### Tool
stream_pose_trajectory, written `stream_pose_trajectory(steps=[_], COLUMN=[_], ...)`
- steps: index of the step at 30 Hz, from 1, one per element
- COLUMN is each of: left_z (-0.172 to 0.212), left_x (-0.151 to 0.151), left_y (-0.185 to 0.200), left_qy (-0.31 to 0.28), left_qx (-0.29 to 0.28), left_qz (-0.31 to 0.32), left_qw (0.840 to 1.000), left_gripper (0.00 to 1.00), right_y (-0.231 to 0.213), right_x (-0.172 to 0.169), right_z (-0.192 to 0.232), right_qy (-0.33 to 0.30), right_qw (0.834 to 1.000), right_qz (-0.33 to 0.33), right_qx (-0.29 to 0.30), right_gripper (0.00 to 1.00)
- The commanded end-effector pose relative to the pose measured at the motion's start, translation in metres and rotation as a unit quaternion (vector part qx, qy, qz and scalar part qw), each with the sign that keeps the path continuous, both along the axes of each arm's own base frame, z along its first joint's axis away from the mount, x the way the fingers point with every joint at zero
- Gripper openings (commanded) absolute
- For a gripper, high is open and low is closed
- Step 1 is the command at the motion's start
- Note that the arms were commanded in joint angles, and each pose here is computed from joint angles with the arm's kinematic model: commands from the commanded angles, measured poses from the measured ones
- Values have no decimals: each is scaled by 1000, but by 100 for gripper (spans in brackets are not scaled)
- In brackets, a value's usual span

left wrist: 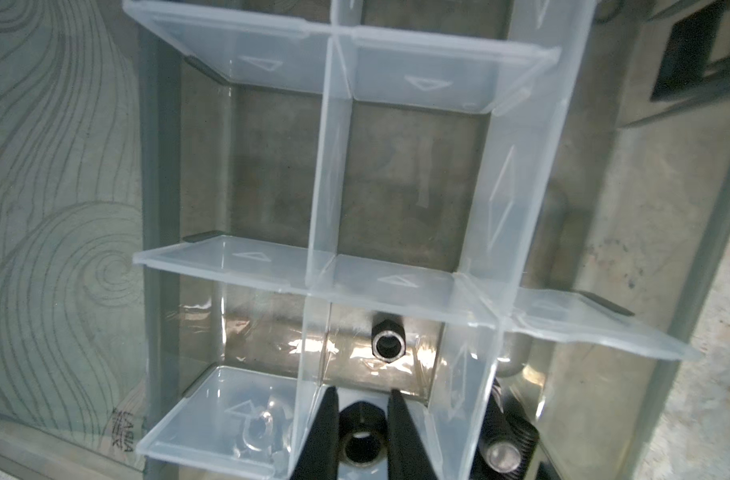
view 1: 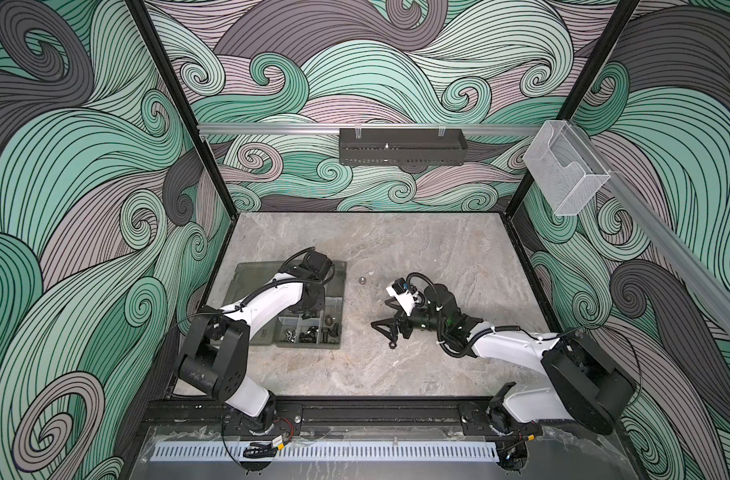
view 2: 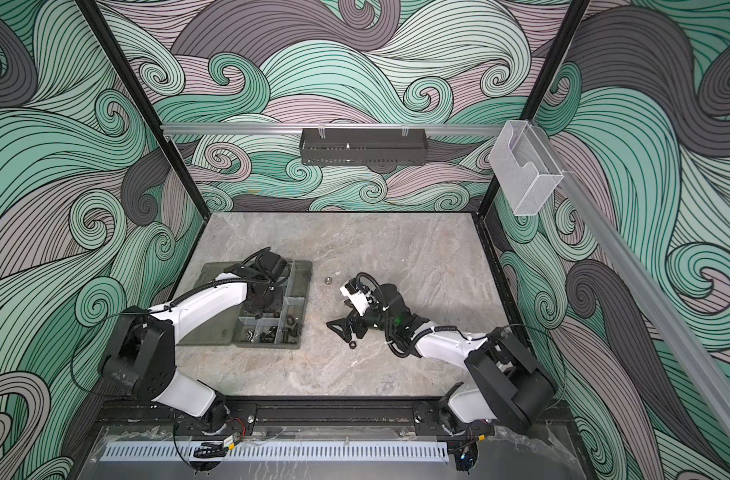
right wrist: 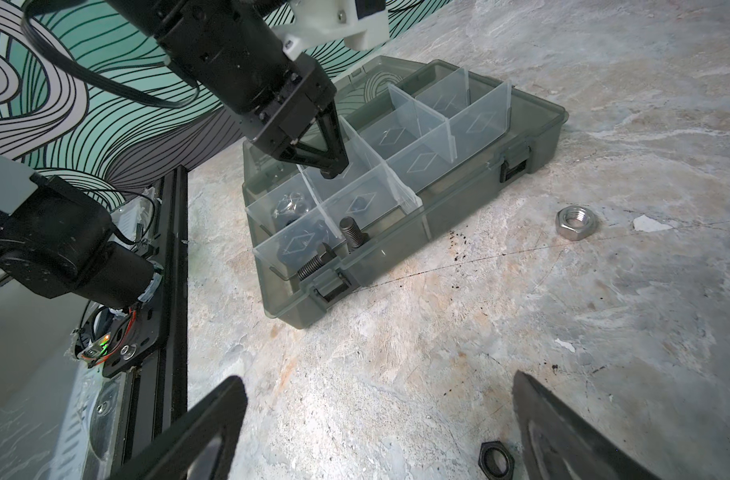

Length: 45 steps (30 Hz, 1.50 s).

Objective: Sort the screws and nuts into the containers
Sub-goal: 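Carry the nut over a box compartment and open the left gripper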

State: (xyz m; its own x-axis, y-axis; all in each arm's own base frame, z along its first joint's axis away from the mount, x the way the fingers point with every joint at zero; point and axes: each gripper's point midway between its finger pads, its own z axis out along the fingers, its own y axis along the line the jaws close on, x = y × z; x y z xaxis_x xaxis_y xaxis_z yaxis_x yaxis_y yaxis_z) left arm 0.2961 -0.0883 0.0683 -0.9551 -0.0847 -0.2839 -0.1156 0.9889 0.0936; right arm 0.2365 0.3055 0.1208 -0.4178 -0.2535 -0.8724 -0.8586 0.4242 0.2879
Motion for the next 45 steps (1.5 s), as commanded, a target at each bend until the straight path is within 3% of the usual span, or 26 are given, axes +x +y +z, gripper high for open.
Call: stream_pose_trajectory(steps=[1,10,24,31,38,45], left_z=[0,-20,-17,-1,16,61], left_x=[12,6,6,15,-1,4], left_y=[-1,-3,-4,-7,-13,-48], left_qy=[-4,12,6,-4,-40,-95], left_qx=[3,-7,-10,-8,-33,-107], left_qz=[-4,5,-1,-10,-13,-79], left_qw=[1000,1000,1000,1000,999,987], left_gripper=[16,17,25,28,28,28], right_y=[6,6,11,13,12,12], right_x=[2,2,1,1,1,2], right_z=[11,9,7,4,6,5], right_qy=[-21,-19,-6,2,-3,-2], right_qw=[1000,1000,1000,1000,1000,1000], right_qz=[13,12,22,25,22,20], right_qx=[5,6,8,5,3,1], right_gripper=[99,99,99,99,99,99])
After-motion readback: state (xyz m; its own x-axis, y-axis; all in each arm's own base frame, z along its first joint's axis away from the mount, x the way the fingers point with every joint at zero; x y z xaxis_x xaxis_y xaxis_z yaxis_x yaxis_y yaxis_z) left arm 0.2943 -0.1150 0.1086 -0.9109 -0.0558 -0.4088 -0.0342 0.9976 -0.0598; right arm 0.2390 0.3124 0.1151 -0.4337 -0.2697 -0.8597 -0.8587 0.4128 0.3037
